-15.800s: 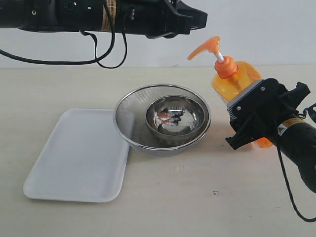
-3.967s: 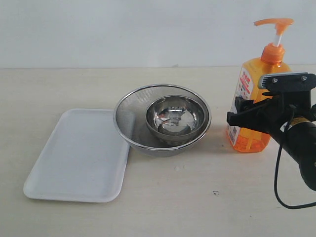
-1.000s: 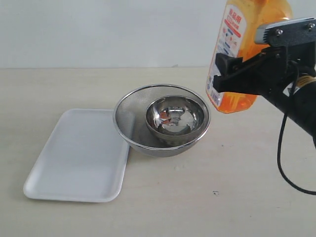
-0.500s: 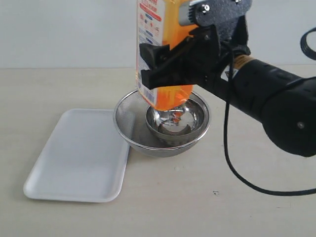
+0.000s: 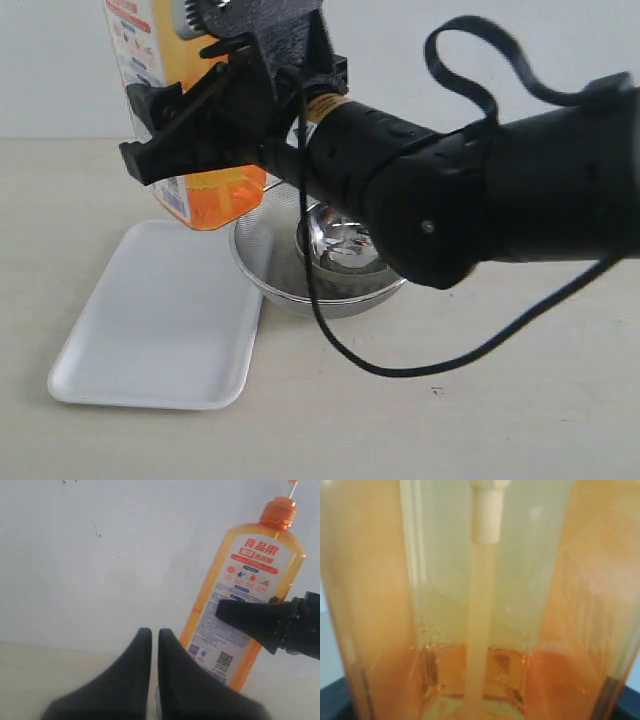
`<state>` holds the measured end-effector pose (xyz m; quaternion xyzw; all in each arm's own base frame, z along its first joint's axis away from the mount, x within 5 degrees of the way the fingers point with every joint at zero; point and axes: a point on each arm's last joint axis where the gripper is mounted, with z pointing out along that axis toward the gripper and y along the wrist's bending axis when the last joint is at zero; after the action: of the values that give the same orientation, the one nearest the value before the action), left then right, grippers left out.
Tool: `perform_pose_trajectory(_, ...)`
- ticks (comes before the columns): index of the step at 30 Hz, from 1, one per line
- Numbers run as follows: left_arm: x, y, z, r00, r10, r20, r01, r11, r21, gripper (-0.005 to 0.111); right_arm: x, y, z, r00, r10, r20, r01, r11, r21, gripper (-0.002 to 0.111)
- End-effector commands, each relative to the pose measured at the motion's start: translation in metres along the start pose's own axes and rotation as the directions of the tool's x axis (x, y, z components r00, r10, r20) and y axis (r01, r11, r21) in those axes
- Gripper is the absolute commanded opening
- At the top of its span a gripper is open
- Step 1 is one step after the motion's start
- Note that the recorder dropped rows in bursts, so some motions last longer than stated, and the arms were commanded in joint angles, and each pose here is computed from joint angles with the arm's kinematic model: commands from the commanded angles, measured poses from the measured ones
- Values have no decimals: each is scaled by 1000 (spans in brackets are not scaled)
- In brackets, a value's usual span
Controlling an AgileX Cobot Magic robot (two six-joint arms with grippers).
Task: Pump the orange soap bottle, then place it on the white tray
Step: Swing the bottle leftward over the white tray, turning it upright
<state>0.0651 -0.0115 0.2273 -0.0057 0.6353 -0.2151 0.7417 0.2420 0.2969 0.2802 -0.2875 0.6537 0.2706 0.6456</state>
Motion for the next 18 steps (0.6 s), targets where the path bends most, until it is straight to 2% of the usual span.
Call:
perform_pose_trajectory(1, 1, 1, -1, 1000, 6, 4, -6, 1000, -9, 5, -11, 5, 19, 995, 14, 97, -16, 1000, 18, 0)
perform_pose_trajectory(3, 0, 4, -1, 1000, 3, 10, -2, 999, -45, 5, -6, 10, 29, 996, 22, 82, -22, 1000, 9, 0)
perform_pose_trajectory(8, 3, 19, -2, 999, -42, -15, 38, 978, -207, 5, 6, 23, 51, 997, 48, 68, -48, 999, 0, 0)
perform_pose_trajectory(13, 4, 19, -2, 999, -42, -24, 36, 979, -202, 5, 22, 33, 70, 998, 43, 50, -43, 999, -14, 0)
perform_pose_trajectory(18, 4, 18, -2, 999, -42, -25, 36, 979, -201, 5, 44, 30, 80, 994, 96, 49, -98, 994, 42, 0)
